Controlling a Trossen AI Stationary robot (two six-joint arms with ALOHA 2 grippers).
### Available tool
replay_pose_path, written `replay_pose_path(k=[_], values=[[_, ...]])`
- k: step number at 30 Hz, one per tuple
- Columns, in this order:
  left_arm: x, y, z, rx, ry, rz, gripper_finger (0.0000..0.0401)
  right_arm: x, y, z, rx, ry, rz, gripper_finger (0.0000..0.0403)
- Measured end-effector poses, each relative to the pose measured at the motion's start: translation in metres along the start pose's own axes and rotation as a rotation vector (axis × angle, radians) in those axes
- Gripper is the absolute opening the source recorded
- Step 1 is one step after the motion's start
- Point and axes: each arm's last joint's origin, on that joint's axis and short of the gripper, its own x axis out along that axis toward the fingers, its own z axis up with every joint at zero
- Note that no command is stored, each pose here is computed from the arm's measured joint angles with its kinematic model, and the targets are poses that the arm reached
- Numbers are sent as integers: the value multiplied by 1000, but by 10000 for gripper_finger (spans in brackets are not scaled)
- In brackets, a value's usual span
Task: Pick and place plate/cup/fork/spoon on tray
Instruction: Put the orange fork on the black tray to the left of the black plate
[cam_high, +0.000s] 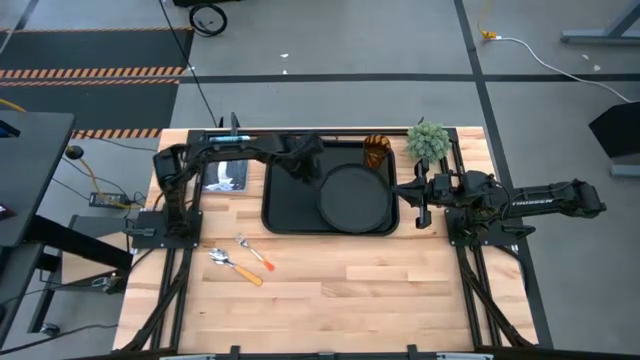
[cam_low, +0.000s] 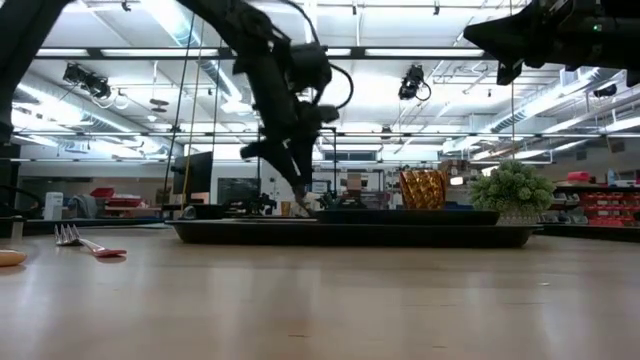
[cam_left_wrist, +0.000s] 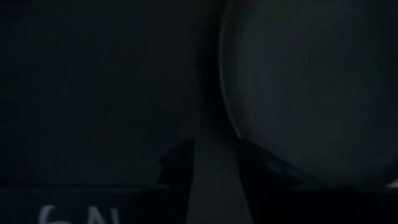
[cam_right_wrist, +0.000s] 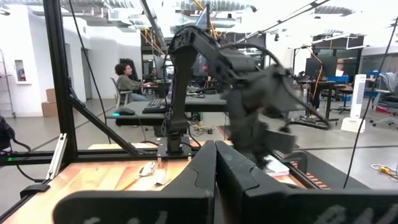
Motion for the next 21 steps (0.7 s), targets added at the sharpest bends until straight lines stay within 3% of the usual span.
replay_pose_path(k=[7, 16, 21], values=[[-15, -51, -45, 115, 79, -30, 132, 0, -1, 1, -55, -7, -33, 11], [-30, -86, -118, 256, 176, 223, 117, 0, -1, 2, -35, -21, -36, 11], [-37, -107, -153, 244, 176, 238, 91, 0, -1, 2, -15, -21, -42, 11]])
